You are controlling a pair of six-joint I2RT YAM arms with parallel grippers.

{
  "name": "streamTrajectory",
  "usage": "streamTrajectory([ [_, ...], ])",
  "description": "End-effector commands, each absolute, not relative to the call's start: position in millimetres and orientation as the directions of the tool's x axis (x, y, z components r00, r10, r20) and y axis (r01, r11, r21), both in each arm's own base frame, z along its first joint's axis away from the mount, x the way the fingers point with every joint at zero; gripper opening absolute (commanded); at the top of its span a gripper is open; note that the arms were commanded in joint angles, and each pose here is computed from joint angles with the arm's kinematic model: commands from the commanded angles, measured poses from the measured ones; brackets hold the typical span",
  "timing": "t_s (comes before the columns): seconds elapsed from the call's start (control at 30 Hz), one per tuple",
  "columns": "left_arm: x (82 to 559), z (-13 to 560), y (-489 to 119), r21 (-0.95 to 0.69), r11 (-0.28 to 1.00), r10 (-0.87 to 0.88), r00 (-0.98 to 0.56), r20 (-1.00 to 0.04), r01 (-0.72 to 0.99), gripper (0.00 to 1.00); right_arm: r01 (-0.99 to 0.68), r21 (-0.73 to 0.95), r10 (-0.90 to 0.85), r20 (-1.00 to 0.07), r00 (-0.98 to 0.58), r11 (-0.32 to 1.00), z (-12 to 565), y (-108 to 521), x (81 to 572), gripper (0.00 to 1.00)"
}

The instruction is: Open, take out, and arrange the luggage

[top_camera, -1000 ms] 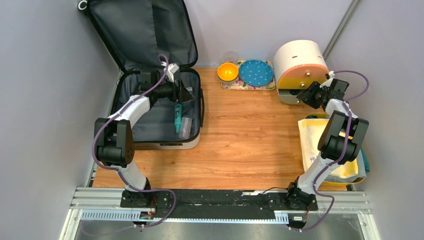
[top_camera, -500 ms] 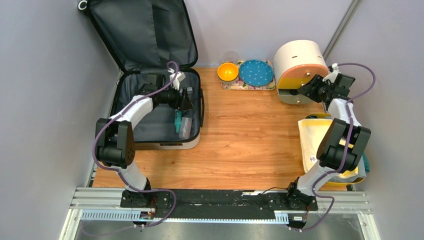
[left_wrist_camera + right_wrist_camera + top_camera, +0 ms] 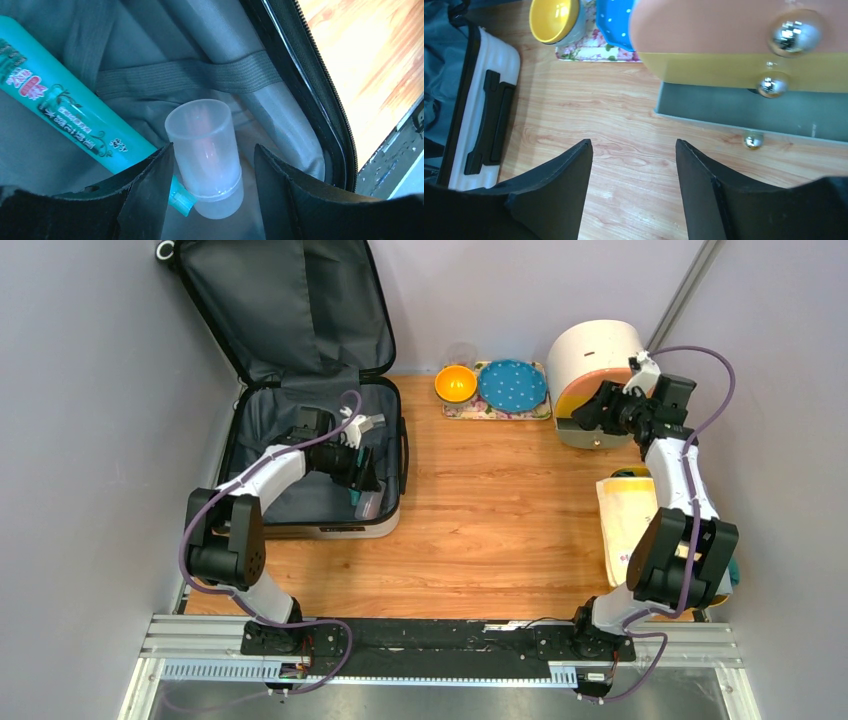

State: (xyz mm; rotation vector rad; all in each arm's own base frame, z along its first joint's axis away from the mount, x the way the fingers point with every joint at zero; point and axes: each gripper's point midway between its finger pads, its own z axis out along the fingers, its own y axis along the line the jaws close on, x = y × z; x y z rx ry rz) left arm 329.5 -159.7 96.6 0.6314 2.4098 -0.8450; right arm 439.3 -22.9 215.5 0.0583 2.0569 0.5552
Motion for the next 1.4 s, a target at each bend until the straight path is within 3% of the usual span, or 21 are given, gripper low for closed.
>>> streamTrajectory([
  [0.0, 318.1, 93.0, -164.2, -0.403, 0.695, 0.302, -0.751, -0.587, 0.595, 0.68, -0.277, 0.349, 0.187, -0.859, -0.477, 0.895, 244.5, -3.2, 431.7, 0.66],
  [0.3, 328.6, 88.2, -171.0, -0.419, 0.704, 0.278, -0.766, -0.579, 0.573, 0.68, -0.317, 0.344, 0.17, -0.868, -0.466, 0.884, 255.4, 13.4, 427.2, 0.71],
  [0.47, 351.7, 165.0, -177.7, -0.38, 0.547, 0.292, -0.596, -0.748, 0.746, 0.8, -0.328, 0.323, 0.149, -0.875, -0.461, 0.888, 260.5, 13.5, 424.9, 0.73],
  [0.57, 384.4, 202.4, -156.2, -0.28, 0.555, 0.29, -0.498, -0.817, 0.783, 0.81, -0.344, 0.313, 0.138, -0.883, -0.449, 0.885, 265.4, 15.3, 422.4, 0.73],
  [0.77, 451.5, 183.8, -122.1, 0.028, 0.588, 0.481, -0.321, -0.816, 0.809, 0.78, -0.353, 0.314, 0.139, -0.886, -0.442, 0.881, 267.6, 16.3, 424.0, 0.75],
  [1.07, 522.0, 139.7, -117.2, 0.189, 0.525, 0.591, -0.196, -0.782, 0.83, 0.74, -0.352, 0.305, 0.132, -0.889, -0.439, 0.885, 268.3, 16.5, 418.5, 0.75],
  [1.37, 547.6, 79.7, -112.3, 0.281, 0.468, 0.696, -0.152, -0.702, 0.838, 0.67, -0.359, 0.31, 0.135, -0.889, -0.437, 0.88, 270.1, 18.4, 416.4, 0.76],
])
